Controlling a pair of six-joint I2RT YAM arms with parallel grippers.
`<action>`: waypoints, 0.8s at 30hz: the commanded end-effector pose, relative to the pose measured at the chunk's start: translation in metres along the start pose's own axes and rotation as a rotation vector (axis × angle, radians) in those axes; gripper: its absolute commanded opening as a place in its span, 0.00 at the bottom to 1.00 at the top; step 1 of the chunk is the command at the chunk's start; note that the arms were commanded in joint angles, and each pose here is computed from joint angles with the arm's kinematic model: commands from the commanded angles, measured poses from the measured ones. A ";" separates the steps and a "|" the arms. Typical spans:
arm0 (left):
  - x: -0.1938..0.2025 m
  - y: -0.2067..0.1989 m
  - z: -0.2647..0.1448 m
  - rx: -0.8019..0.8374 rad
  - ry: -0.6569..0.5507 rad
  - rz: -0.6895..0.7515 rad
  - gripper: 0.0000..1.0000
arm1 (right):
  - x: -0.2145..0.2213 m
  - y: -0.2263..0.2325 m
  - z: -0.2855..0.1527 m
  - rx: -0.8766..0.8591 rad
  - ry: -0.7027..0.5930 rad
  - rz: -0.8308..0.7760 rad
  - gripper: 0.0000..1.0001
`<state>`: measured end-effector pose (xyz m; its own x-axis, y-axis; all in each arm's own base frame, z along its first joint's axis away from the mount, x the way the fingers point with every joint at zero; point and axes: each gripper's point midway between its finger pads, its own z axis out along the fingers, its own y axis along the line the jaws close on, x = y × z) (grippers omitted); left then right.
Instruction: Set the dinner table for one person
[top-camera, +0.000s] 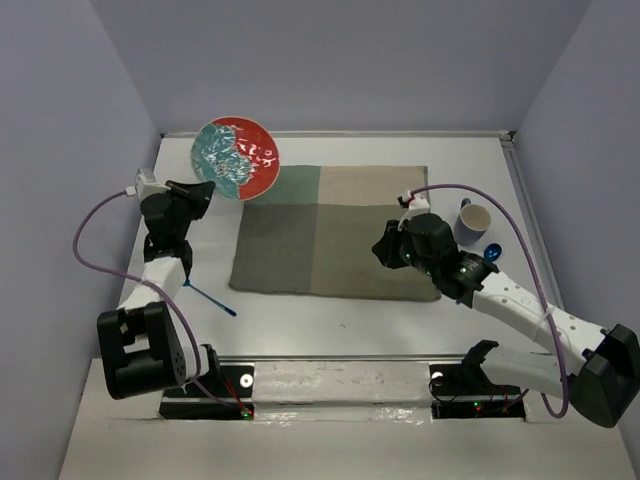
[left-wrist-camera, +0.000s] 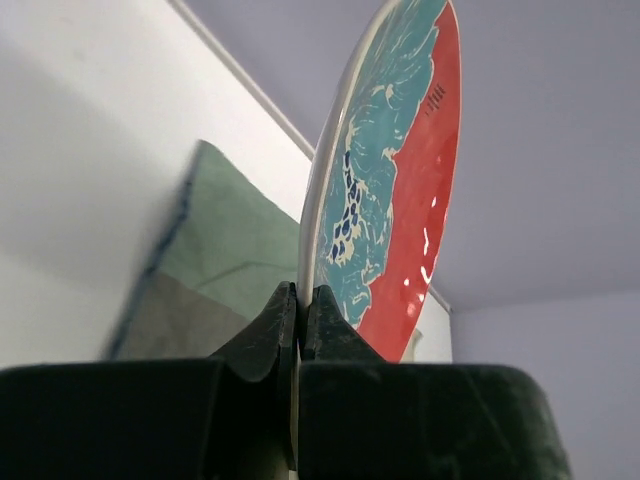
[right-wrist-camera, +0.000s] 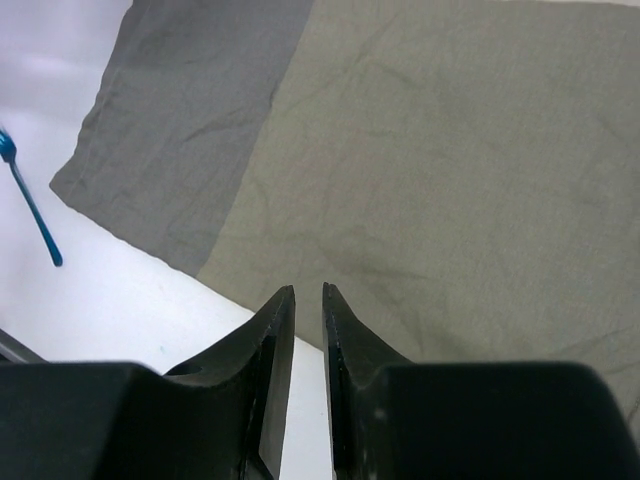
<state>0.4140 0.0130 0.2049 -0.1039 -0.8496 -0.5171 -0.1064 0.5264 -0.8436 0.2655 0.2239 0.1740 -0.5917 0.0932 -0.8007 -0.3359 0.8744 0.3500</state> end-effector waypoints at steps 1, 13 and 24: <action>0.023 -0.108 -0.024 0.361 0.056 0.064 0.00 | -0.030 -0.007 -0.013 0.052 -0.105 0.035 0.21; 0.178 -0.140 -0.042 0.488 0.439 -0.024 0.00 | -0.045 -0.048 -0.032 0.199 -0.149 0.127 0.21; 0.228 -0.122 -0.032 0.473 0.548 -0.055 0.00 | -0.032 -0.059 -0.028 0.232 -0.119 0.129 0.21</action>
<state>0.3576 -0.2223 0.1019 -0.6863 -0.6291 -0.3651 0.0204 0.4851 -0.8742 0.2801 0.1618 0.1841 -0.5484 0.2315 -0.8035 -0.1023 0.9351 0.3392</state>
